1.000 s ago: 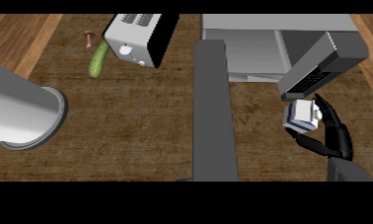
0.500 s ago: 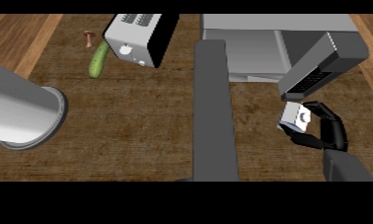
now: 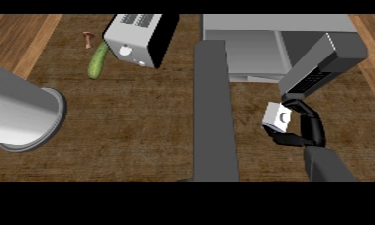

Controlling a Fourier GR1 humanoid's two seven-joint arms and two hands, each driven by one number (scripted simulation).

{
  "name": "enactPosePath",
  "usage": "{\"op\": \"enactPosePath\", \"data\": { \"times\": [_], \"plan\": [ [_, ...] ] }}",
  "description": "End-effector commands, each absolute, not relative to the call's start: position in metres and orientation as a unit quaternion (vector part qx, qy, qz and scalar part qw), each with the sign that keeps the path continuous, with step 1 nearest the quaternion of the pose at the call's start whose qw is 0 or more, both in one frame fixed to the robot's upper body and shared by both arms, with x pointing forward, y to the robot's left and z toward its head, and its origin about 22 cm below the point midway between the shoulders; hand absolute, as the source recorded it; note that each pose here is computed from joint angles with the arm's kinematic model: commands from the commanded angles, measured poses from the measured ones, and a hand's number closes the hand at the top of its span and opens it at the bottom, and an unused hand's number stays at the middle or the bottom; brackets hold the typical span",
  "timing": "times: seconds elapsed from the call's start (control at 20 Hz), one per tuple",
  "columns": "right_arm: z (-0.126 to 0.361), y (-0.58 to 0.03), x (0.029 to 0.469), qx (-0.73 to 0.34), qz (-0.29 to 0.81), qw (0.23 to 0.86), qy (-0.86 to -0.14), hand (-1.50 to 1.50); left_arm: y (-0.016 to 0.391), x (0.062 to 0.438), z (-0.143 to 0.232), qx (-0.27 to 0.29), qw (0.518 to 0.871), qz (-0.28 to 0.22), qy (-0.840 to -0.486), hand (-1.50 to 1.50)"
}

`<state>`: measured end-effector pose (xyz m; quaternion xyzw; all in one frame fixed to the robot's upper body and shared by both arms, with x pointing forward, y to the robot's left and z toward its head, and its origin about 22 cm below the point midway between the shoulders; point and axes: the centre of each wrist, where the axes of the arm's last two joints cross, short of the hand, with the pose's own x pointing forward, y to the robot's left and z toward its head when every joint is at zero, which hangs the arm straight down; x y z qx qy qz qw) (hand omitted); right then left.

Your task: Pick up the milk, place it into the microwave and close the microwave

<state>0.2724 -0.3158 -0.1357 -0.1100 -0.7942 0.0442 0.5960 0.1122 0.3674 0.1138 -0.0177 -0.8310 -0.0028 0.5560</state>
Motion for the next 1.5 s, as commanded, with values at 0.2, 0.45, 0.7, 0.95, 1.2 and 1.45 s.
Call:
{"op": "enactPosePath", "data": {
  "times": [0.2, 0.45, 0.7, 0.95, 1.2, 1.45],
  "plan": [
    [-0.131, -0.269, 0.284, 0.014, 0.052, 0.549, -0.834, 1.5, 0.382, 0.117, 0.117, -0.006, 0.558, 0.005, -0.83, -1.5],
    [-0.106, -0.257, 0.288, -0.019, 0.085, 0.534, -0.841, 1.5, 0.38, 0.113, 0.108, -0.006, 0.563, 0.006, -0.827, -1.5],
    [-0.07, -0.243, 0.304, -0.048, 0.074, 0.532, -0.842, 1.5, 0.385, 0.114, 0.11, -0.002, 0.565, 0.005, -0.825, -1.5],
    [-0.041, -0.198, 0.33, -0.053, 0.077, 0.53, -0.843, 1.5, 0.392, 0.109, 0.123, -0.003, 0.566, 0.005, -0.825, -1.5],
    [-0.006, -0.208, 0.371, -0.108, 0.105, 0.53, -0.834, 1.5, 0.382, 0.106, 0.109, -0.008, 0.564, 0.011, -0.825, -1.5],
    [-0.009, -0.193, 0.392, -0.158, 0.154, 0.542, -0.811, 1.5, 0.385, 0.11, 0.093, -0.011, 0.568, 0.001, -0.823, -1.5]
  ]
}}
